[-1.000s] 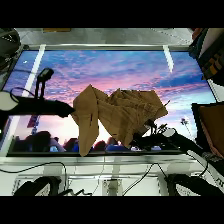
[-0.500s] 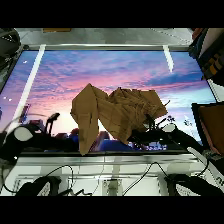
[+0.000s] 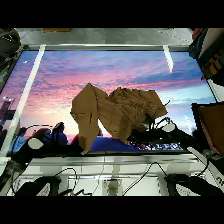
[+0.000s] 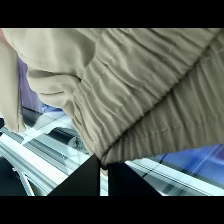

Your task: Fold the clothes and pants, and hang the long-sleeved shirts on hangers.

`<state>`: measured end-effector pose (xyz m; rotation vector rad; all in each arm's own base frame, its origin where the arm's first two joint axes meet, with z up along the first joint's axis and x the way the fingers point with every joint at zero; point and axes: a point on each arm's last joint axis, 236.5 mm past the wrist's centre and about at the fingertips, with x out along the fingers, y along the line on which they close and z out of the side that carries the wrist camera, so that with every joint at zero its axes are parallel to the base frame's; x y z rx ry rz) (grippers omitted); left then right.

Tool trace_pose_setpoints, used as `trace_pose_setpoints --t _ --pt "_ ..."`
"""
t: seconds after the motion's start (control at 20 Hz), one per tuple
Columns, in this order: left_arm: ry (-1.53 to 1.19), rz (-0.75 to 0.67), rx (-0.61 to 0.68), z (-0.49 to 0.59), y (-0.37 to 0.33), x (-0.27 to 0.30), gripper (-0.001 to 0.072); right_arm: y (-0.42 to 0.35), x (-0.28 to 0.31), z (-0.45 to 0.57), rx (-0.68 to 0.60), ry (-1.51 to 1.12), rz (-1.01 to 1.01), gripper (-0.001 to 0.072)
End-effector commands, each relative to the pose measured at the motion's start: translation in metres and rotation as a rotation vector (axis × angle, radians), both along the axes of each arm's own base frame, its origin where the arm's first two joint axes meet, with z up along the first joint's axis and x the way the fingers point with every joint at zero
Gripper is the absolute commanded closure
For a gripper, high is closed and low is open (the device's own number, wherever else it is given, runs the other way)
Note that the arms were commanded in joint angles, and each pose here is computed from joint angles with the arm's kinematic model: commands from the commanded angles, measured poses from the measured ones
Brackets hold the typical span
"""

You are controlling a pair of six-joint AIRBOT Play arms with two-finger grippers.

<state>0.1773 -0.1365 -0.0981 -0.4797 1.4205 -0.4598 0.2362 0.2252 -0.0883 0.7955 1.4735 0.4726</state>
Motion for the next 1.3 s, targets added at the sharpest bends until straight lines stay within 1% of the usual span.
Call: trace_pose_setpoints --t 0.0,0.05,0.15,0.2,0.25,0.3,0.4,0.45,0.55,0.65,0.75,0.9,1.0,1.1,1.15,1.25 --pt "0.008 0.016 -0.025 -0.013 -0.013 0.005 0.0205 0.000 0.001 0.000 0.000 -0.003 -0.001 0.0678" --pt "-0.005 0.021 -0.045 -0.014 -0.020 0.010 0.0219 0.000 0.001 0.000 -0.001 -0.003 -0.001 0.0679" --pt "-0.049 0.066 -0.060 -0.015 -0.024 0.027 0.0398 0.000 0.001 0.000 0.000 -0.002 -0.001 0.0678" --pt "-0.064 0.103 -0.064 -0.014 -0.024 0.035 0.0515 0.000 0.001 0.000 0.000 -0.002 -0.001 0.0679" --pt "-0.073 0.126 -0.073 -0.011 -0.024 0.040 0.0668 0.000 0.000 0.000 0.000 -0.002 0.000 0.0679" --pt "-0.091 0.122 -0.074 -0.008 -0.024 0.045 0.0689 0.000 0.002 0.001 -0.001 -0.007 0.002 0.0679" --pt "-0.162 0.136 -0.077 0.012 -0.020 0.072 0.0690 -0.001 0.018 0.012 -0.007 -0.056 0.008 0.0679" --pt "-0.222 0.163 -0.083 0.031 -0.014 0.096 0.0691 -0.004 0.034 0.023 -0.011 -0.099 0.009 0.0679" --pt "-0.361 0.240 -0.086 0.079 0.011 0.149 0.0693 -0.021 0.081 0.055 -0.041 -0.226 -0.014 0.0680" --pt "-0.542 0.349 -0.068 0.149 0.058 0.205 0.0695 -0.058 0.130 0.091 -0.100 -0.306 -0.106 0.0680" --pt "-0.716 0.456 -0.023 0.221 0.116 0.241 0.0696 -0.109 0.170 0.137 -0.155 -0.392 -0.199 0.0680" --pt "-0.933 0.583 0.096 0.314 0.197 0.258 0.0696 -0.183 0.207 0.219 -0.191 -0.538 -0.327 0.0681" --pt "-1.014 0.644 0.154 0.352 0.233 0.253 0.0696 -0.223 0.214 0.261 -0.227 -0.613 -0.384 0.0681" --pt "-1.027 0.687 0.183 0.359 0.254 0.248 0.0695 -0.253 0.212 0.281 -0.284 -0.643 -0.413 0.0681" --pt "-1.019 0.696 0.223 0.354 0.266 0.245 0.0695 -0.266 0.208 0.284 -0.318 -0.643 -0.419 0.0681" --pt "-0.985 0.687 0.354 0.340 0.291 0.235 0.0695 -0.297 0.201 0.287 -0.395 -0.637 -0.446 0.0681"
